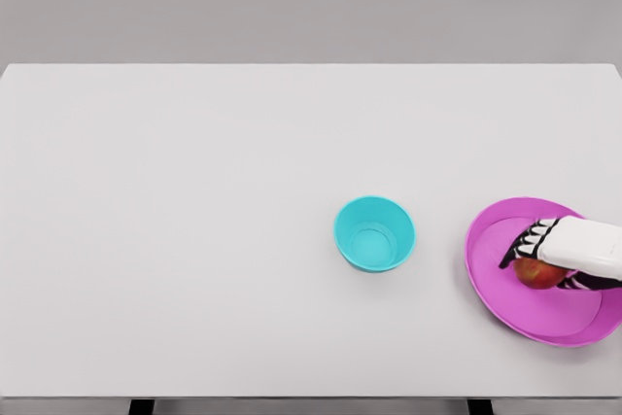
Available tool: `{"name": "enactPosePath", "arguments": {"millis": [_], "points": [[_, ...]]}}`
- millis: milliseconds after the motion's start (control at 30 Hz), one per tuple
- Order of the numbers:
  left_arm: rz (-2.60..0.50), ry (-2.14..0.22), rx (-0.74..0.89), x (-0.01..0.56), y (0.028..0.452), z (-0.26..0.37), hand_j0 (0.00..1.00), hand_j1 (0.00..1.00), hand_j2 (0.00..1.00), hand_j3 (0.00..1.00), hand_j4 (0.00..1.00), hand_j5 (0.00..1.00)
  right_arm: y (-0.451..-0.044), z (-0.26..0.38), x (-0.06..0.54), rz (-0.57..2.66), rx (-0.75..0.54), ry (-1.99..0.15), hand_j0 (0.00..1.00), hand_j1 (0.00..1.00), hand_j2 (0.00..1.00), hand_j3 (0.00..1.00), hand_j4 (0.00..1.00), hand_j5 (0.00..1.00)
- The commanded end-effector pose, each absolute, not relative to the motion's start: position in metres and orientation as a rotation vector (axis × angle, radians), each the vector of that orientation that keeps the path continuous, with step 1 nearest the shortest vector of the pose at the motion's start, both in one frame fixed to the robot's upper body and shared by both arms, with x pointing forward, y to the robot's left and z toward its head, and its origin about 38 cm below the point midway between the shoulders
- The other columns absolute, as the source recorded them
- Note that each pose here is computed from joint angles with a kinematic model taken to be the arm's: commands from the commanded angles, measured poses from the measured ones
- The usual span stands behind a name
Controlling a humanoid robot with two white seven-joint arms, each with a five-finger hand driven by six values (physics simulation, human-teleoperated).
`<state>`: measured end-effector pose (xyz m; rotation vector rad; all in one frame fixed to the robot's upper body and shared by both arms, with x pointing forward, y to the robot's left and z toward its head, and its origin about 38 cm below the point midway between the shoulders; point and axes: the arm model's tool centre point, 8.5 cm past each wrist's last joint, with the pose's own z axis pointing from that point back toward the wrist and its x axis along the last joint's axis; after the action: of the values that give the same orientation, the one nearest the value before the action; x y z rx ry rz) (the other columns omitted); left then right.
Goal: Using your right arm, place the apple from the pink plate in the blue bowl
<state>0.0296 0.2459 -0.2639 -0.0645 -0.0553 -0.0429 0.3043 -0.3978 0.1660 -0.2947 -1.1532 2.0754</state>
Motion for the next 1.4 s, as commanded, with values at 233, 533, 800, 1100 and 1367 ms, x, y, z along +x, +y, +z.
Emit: {"name": "enactPosePath", "arguments": {"millis": [233,533,800,1100,1367], "points": [[-0.042,-0.055,-0.065,0.030,0.246,-0.264,1.00,1.00,1.00,1.00,1.00,1.00,-0.399,0.169,0.306,2.073,-0.299,-1.152,0.39,0.39,0.39,0.39,0.39,0.39],[-0.042,-0.055,-0.065,0.030,0.246,-0.264,1.00,1.00,1.00,1.00,1.00,1.00,-0.399,0.191,0.317,2.033,-0.351,-1.225,0.39,0.39,0.39,0.39,0.39,0.39],[-0.042,-0.055,-0.065,0.030,0.246,-0.264,1.00,1.00,1.00,1.00,1.00,1.00,-0.378,0.208,0.323,2.046,-0.368,-1.330,0.39,0.39,0.39,0.39,0.39,0.39],[-0.042,-0.055,-0.065,0.030,0.246,-0.264,1.00,1.00,1.00,1.00,1.00,1.00,-0.362,0.211,0.331,2.008,-0.376,-1.426,0.39,0.39,0.39,0.39,0.39,0.39],[-0.043,-0.055,-0.065,0.030,0.246,-0.264,1.00,1.00,1.00,1.00,1.00,1.00,-0.350,0.205,0.333,1.973,-0.349,-1.482,0.39,0.39,0.39,0.39,0.39,0.39]]}}
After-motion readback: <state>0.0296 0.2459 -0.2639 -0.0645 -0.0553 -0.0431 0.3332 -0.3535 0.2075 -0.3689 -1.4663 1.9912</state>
